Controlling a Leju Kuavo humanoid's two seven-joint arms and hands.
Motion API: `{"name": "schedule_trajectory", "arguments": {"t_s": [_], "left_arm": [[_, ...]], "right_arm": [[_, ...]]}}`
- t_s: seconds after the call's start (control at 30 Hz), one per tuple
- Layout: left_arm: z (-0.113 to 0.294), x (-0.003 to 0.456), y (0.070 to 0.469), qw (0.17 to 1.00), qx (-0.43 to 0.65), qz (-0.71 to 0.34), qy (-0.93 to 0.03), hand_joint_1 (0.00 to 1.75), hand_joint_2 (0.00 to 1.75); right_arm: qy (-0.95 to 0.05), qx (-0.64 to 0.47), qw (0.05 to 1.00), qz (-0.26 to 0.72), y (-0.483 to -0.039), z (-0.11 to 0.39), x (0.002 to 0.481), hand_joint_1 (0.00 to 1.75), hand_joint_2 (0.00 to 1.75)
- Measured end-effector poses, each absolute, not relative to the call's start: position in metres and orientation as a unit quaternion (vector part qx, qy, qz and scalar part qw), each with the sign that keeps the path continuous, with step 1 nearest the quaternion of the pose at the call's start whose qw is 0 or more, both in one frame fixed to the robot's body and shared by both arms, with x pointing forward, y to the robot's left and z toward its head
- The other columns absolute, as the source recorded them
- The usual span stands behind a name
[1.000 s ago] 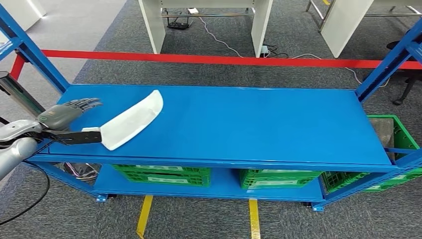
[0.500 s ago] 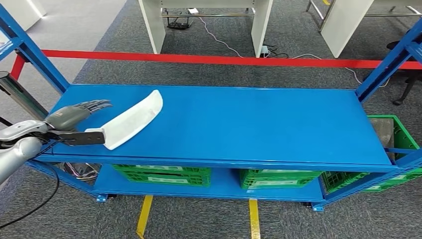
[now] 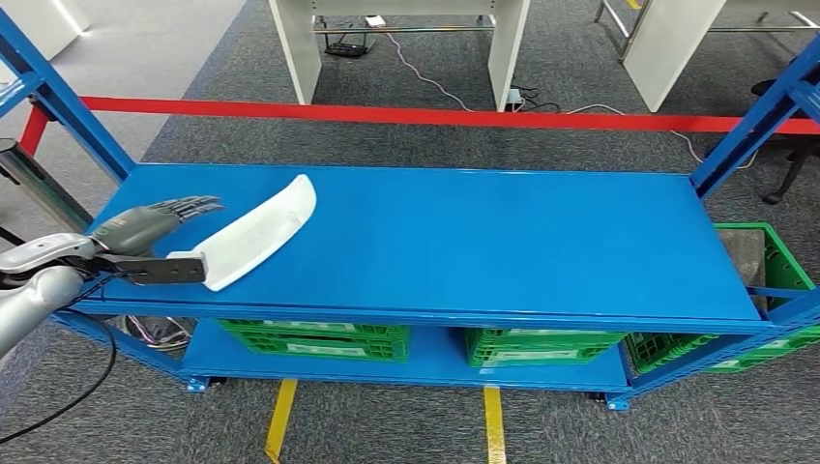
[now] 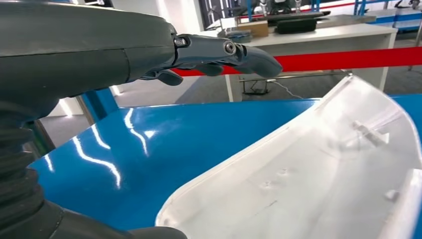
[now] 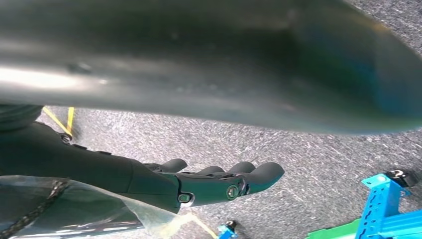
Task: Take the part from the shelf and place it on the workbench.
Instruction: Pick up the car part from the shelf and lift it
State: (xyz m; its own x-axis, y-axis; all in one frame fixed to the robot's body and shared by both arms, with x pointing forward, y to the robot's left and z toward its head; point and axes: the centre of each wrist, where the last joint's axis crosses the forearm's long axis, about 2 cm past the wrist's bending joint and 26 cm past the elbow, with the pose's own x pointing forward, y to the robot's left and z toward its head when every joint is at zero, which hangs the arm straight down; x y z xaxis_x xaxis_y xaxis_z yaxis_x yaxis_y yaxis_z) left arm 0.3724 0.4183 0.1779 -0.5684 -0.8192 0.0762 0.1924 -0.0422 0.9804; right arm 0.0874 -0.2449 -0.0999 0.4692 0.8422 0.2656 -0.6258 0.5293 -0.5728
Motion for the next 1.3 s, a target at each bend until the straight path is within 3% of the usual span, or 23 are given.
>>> {"name": "schedule_trajectory", "arguments": {"t_s": [0.8, 1.3], "left_arm": [[0.157, 0.327, 0.437, 0.394, 0.272, -0.685, -0.549, 0.00, 1.75], [0.156, 0.324, 0.434, 0.384, 0.282, -0.687, -0.548, 0.00, 1.75]], "right_arm": [[-0.265, -0.204, 0.835, 0.438, -0.245, -0.100, 0.087, 0.00, 0.00], [-0.266, -0.204, 0.833, 0.439, -0.245, -0.100, 0.088, 0.00, 0.00]]}}
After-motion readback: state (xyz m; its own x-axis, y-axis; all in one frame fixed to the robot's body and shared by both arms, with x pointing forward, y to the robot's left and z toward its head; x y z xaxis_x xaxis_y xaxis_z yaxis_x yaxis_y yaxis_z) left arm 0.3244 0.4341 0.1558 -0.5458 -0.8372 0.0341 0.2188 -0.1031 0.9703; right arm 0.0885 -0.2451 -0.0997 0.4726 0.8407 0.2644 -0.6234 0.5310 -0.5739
